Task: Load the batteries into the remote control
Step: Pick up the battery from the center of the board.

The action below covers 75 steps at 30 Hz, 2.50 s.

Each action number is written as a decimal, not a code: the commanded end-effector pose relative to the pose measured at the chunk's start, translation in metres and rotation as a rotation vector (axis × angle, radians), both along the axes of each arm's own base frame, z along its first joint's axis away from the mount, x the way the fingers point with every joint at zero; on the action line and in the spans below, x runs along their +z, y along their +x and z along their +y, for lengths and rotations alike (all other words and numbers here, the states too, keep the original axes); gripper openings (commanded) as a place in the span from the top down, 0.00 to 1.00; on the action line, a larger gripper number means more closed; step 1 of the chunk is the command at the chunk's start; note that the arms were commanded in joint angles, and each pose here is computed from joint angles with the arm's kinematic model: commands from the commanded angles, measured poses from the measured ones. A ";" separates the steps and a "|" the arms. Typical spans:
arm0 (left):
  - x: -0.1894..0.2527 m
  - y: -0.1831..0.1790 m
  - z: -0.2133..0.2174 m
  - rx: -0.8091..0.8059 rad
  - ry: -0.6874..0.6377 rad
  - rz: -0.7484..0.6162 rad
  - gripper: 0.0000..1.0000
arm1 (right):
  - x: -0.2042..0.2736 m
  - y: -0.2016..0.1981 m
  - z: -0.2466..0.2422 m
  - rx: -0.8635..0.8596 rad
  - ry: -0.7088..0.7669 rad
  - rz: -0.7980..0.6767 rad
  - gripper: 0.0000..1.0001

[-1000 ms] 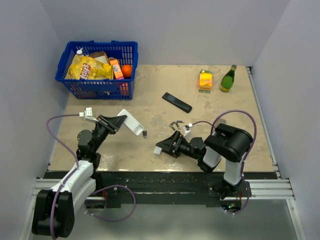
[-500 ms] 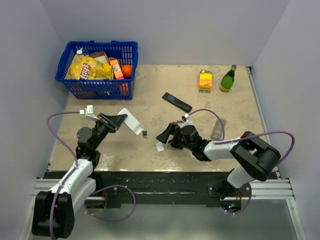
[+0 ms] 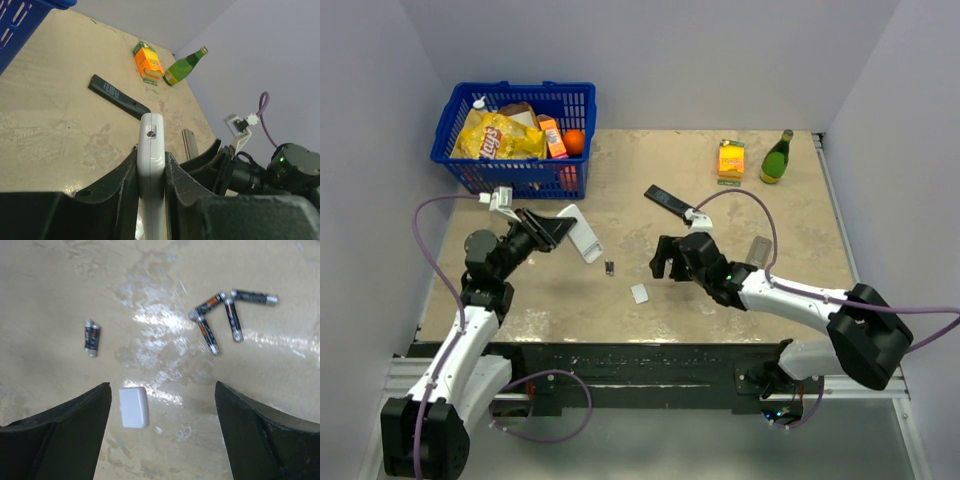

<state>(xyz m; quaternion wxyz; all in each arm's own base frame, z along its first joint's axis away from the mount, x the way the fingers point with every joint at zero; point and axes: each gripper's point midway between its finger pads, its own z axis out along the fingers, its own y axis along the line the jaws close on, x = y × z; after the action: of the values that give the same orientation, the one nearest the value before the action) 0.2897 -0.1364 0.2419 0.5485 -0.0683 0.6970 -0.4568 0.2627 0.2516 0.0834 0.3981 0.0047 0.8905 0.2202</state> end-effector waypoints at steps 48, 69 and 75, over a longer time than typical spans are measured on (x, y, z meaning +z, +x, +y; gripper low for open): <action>-0.017 -0.005 0.024 0.022 0.396 0.049 1.00 | -0.013 0.043 0.177 0.367 -0.216 0.011 0.68; -0.015 -0.006 0.023 0.016 0.394 0.040 1.00 | -0.040 0.041 0.167 0.339 -0.301 0.076 0.71; -0.016 -0.006 0.023 0.016 0.394 0.042 1.00 | -0.048 0.037 0.170 0.365 -0.328 0.087 0.73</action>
<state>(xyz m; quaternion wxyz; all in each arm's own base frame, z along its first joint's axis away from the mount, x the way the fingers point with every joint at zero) 0.2806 -0.1116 0.2006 0.5112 0.0066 0.8043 -0.3028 0.2949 0.4100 0.0261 0.2957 -0.2041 0.9225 0.1411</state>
